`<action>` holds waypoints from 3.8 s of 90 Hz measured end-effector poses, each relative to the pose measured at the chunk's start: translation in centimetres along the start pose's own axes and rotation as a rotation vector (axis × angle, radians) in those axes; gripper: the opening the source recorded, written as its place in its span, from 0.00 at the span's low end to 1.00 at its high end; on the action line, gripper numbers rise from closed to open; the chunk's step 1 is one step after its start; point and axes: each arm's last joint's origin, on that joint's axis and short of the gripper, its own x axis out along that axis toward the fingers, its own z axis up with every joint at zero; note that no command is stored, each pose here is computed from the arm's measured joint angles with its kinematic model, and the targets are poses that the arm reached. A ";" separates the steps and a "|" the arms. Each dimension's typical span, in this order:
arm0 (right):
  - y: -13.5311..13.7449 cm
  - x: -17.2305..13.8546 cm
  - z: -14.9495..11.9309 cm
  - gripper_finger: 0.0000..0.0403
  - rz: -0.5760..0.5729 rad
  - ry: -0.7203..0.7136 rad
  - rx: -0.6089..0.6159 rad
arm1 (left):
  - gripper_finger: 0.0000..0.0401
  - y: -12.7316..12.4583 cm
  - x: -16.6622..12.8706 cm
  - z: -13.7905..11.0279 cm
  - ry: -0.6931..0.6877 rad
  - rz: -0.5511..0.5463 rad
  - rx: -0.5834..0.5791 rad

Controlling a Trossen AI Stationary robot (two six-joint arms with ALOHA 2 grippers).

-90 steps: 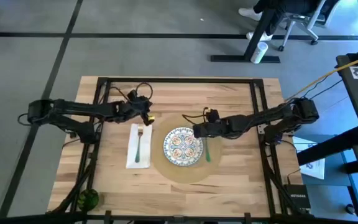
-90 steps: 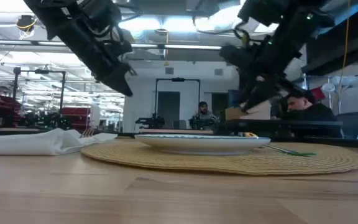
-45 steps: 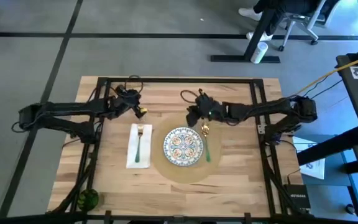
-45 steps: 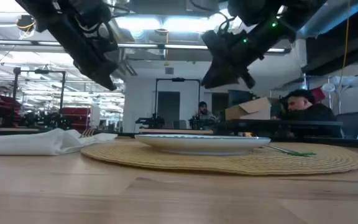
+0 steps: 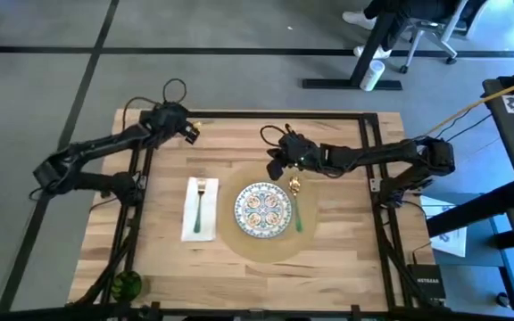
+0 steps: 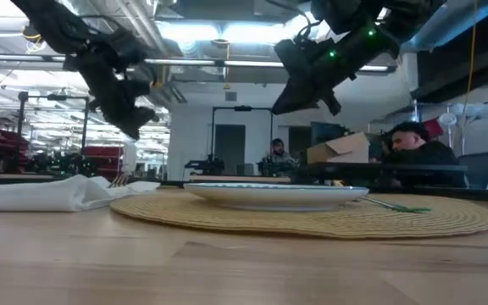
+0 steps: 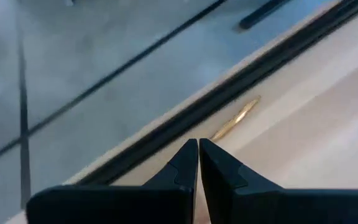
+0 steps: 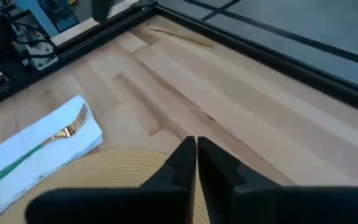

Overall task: Set table place
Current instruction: Put the green glass cup beside the brown placemat

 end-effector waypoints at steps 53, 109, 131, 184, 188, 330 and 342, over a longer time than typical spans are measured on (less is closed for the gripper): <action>0.9 -0.2 0.2 0.00 0.064 -0.031 0.008 | 0.00 -0.3 6.3 1.6 0.135 -0.012 -0.096; 0.9 -0.2 0.2 0.00 0.076 -0.030 0.008 | 0.00 -3.8 4.2 4.5 0.081 -0.163 -0.083; 1.0 -0.2 0.1 0.00 0.110 -0.009 -0.011 | 0.00 -4.9 3.5 3.3 0.184 -0.188 0.041; 1.0 -0.2 0.1 0.00 0.110 -0.010 -0.013 | 0.00 -2.4 6.8 1.9 0.291 -0.026 -0.071; 1.0 -0.2 0.1 0.00 0.110 -0.010 -0.013 | 0.00 -2.3 7.2 1.6 0.309 -0.020 -0.081; 1.0 -0.2 -0.1 0.00 0.128 0.015 -0.050 | 0.00 -1.0 -19.3 -1.4 0.285 -0.523 0.206; 1.0 -0.2 -0.1 0.00 0.136 0.020 -0.050 | 0.00 -1.3 -20.8 -2.4 0.283 -0.619 0.284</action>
